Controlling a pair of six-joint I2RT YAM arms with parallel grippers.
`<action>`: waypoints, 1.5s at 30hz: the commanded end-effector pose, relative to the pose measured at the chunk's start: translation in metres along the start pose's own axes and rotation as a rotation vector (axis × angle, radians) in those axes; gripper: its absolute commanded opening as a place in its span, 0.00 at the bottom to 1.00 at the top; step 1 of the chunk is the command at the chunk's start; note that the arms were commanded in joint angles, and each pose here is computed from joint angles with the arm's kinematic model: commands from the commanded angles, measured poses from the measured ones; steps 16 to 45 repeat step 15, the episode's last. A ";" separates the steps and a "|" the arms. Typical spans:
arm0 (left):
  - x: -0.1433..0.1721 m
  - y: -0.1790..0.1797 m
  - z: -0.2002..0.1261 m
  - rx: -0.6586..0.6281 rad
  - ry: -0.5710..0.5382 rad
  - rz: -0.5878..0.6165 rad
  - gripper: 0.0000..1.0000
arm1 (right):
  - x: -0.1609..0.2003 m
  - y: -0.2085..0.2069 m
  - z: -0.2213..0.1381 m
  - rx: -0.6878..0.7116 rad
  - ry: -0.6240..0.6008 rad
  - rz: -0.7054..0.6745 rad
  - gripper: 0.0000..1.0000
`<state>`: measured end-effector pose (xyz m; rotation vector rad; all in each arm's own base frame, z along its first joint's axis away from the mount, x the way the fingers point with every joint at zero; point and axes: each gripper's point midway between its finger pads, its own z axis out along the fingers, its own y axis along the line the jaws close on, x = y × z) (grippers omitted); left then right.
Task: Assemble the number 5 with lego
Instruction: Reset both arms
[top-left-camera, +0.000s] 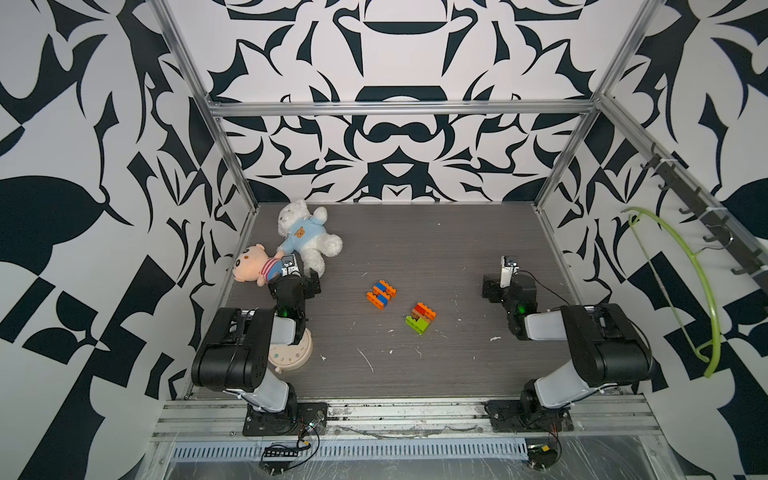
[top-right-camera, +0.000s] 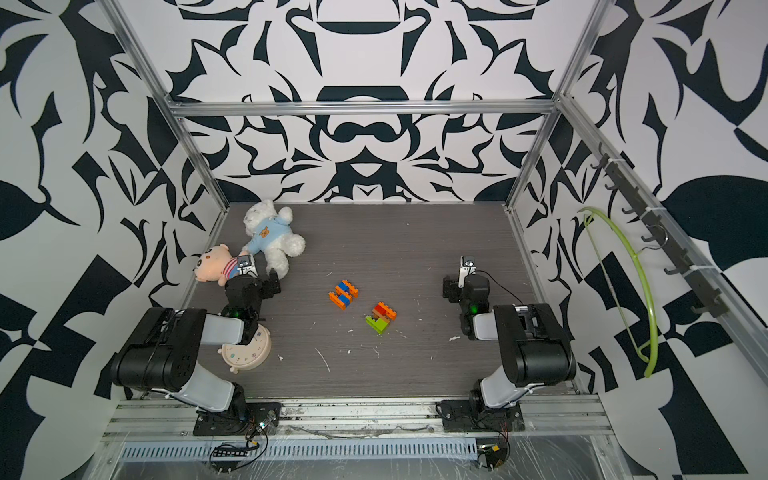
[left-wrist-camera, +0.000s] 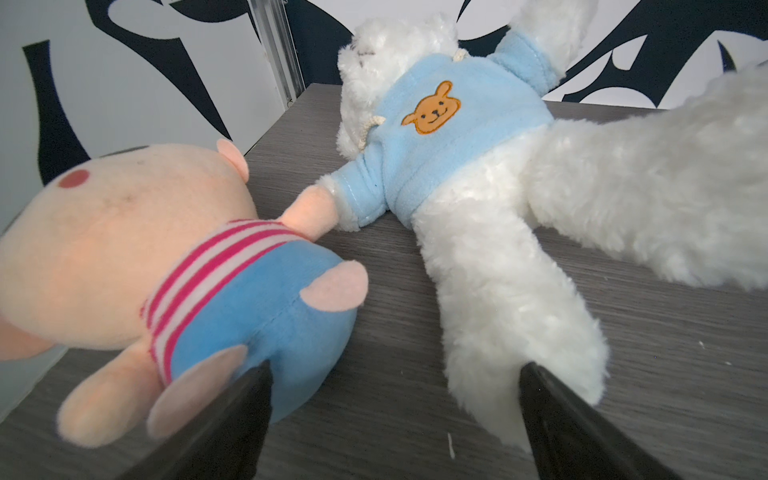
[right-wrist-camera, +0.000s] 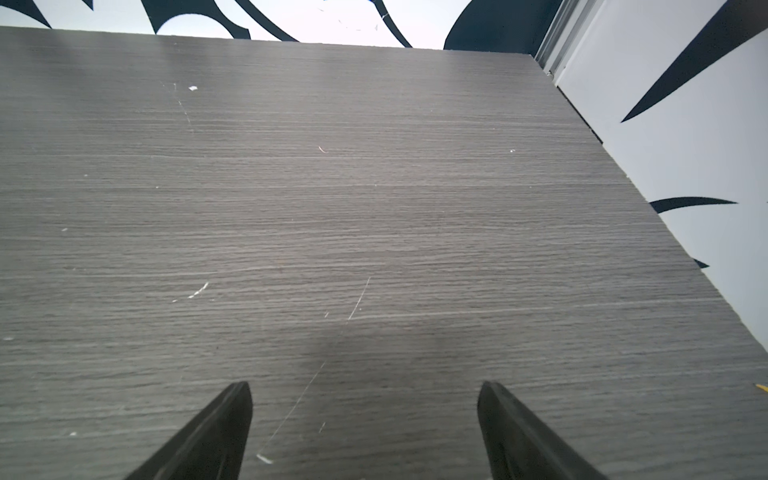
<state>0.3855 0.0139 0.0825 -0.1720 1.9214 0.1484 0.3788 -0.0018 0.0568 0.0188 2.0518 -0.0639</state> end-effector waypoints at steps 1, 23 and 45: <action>-0.008 -0.001 0.001 0.006 -0.019 -0.007 0.99 | -0.018 -0.002 0.000 0.008 -0.053 0.015 0.97; -0.009 0.000 0.002 0.007 -0.016 -0.014 0.99 | -0.018 -0.001 0.000 0.010 -0.055 0.014 1.00; -0.009 0.000 0.002 0.007 -0.016 -0.014 0.99 | -0.018 -0.001 0.000 0.010 -0.055 0.014 1.00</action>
